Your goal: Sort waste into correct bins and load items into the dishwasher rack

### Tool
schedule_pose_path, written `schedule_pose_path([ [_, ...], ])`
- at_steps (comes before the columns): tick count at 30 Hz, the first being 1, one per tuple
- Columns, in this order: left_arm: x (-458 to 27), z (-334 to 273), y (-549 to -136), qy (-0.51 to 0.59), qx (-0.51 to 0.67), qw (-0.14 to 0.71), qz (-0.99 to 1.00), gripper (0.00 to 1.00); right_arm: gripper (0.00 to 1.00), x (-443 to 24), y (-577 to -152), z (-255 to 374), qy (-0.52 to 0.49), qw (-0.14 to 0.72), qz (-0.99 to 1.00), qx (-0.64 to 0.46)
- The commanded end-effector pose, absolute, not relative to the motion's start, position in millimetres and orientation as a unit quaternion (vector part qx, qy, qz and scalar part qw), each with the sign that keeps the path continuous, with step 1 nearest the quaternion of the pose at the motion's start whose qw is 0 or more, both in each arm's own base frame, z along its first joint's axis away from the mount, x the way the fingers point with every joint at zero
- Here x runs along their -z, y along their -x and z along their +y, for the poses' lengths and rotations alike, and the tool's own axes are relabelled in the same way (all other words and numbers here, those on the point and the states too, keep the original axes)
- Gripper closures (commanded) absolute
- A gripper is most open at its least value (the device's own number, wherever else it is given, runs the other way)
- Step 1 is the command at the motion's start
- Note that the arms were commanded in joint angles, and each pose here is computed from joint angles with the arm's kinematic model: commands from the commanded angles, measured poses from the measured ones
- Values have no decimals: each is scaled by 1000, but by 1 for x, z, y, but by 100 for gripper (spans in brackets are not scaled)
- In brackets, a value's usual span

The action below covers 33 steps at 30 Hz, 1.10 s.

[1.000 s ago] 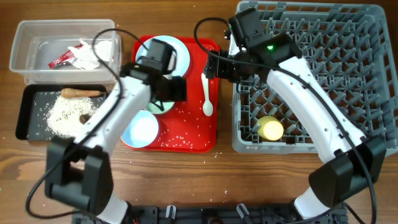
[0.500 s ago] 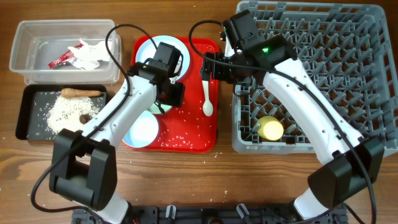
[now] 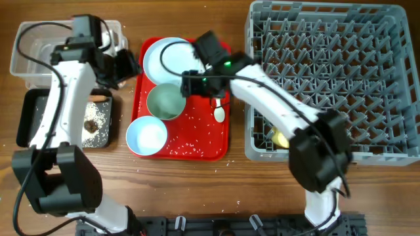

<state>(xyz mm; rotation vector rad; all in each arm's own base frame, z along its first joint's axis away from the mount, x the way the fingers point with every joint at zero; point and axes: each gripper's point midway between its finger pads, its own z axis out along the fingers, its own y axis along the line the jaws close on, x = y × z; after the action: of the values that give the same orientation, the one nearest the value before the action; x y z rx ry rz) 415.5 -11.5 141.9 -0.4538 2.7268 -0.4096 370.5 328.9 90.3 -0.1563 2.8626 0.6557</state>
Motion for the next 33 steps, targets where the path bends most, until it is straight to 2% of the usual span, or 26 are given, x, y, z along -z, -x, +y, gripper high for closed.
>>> schedule_pose_path([
  [1,-154,14,-422,219,159,187,944,41,33,-52,-357,347,46,64,974,-211],
  [6,-161,84,-428,361,162,218,892,40,62,-32,-354,363,50,62,973,-214],
  [8,-162,105,-426,386,159,225,880,19,70,-23,-355,361,33,60,977,-204],
  [10,-160,115,-420,400,155,221,876,9,75,-11,-353,359,23,49,979,-196],
  [11,-158,115,-417,402,154,214,877,0,85,-9,-353,359,23,48,979,-195],
  [13,-158,115,-416,403,154,212,877,0,96,-9,-354,359,21,49,979,-195],
  [15,-158,115,-416,403,154,212,877,0,96,-15,-354,359,22,51,979,-198],
  [18,-158,115,-416,403,154,212,877,0,96,-59,-364,343,10,84,976,-201],
  [22,-158,115,-416,403,154,212,877,0,95,-186,-395,269,-40,224,955,-191],
  [24,-158,115,-416,403,154,212,877,0,96,-229,-408,214,-90,293,940,-152],
  [26,-158,115,-416,403,154,212,877,0,96,-267,-424,127,-170,380,908,-43],
  [28,-158,115,-416,403,154,212,877,0,96,-279,-437,39,-225,429,865,128],
  [30,-158,115,-416,403,154,212,877,0,96,-276,-458,-2,-215,440,837,245],
  [33,-158,115,-416,403,154,212,877,0,96,-269,-485,-23,-163,430,791,404],
])
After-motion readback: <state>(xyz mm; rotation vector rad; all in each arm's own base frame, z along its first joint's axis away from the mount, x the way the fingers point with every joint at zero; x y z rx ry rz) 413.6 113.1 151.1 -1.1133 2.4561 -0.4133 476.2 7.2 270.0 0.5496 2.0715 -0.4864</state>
